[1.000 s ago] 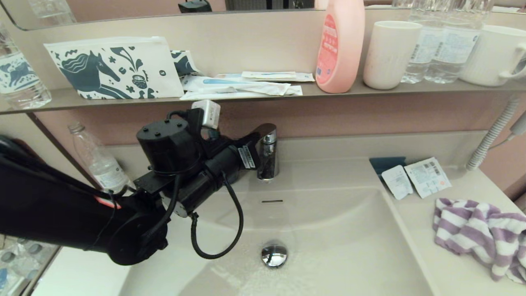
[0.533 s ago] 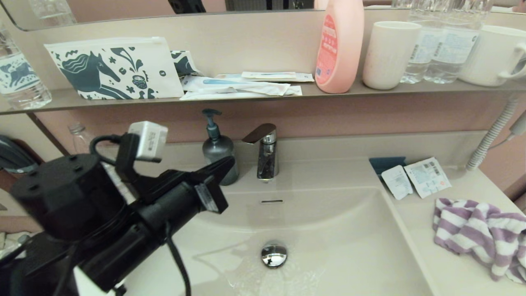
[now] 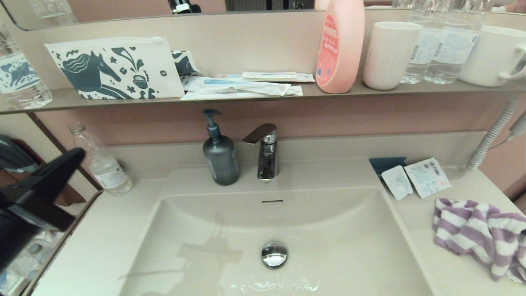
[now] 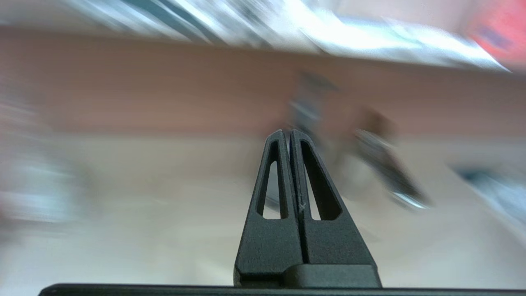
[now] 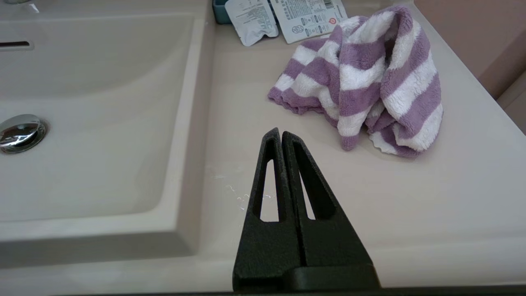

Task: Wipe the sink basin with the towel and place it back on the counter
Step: Pick up the cloth

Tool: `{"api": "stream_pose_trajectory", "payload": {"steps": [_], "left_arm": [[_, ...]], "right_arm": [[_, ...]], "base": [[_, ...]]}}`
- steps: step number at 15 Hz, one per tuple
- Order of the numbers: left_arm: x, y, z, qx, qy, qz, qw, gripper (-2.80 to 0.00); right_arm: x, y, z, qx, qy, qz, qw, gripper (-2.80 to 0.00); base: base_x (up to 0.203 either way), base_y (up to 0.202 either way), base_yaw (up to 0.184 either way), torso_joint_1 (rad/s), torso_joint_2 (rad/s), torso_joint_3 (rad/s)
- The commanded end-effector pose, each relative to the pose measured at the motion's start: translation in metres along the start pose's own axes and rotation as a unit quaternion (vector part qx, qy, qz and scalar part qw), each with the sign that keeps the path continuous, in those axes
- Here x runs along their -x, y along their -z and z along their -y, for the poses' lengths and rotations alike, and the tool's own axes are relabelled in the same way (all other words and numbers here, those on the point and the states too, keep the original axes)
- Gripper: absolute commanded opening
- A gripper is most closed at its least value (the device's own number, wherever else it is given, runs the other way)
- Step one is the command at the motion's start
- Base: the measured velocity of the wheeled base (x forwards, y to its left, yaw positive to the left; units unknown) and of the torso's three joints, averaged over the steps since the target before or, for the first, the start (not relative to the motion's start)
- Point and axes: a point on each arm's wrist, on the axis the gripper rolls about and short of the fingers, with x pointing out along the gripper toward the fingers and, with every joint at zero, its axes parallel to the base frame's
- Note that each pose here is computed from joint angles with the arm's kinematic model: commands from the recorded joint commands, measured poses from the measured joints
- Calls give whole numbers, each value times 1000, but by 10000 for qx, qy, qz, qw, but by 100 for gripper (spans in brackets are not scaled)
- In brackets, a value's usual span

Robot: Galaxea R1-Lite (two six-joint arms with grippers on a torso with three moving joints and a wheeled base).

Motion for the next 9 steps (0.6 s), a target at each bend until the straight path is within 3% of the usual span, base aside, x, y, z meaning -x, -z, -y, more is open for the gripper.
{"api": "stream_pose_trajectory", "payload": {"steps": [1,3,5,9], "left_arm": [[35,-24,-17,-133,-592,843,9946,-280],[68,-29,-23,-351,-874,1118,9893,-280],[98,-26,-24,-520,-1072,1157,9861,-280],[137,2,-22,-721,-1195,731,9875,-280]], "right_arm": [[0,0,0,0,-3,-5,10000,-280],[0,0,0,0,-1,-5,10000,-280],[0,0,0,0,-9,-5,10000,-280],[0,0,0,0,-8,-5,10000,-280]], "base": [[0,0,0,0,0,0],[0,0,0,0,0,0],[0,0,0,0,0,0],[0,0,0,0,0,0]]}}
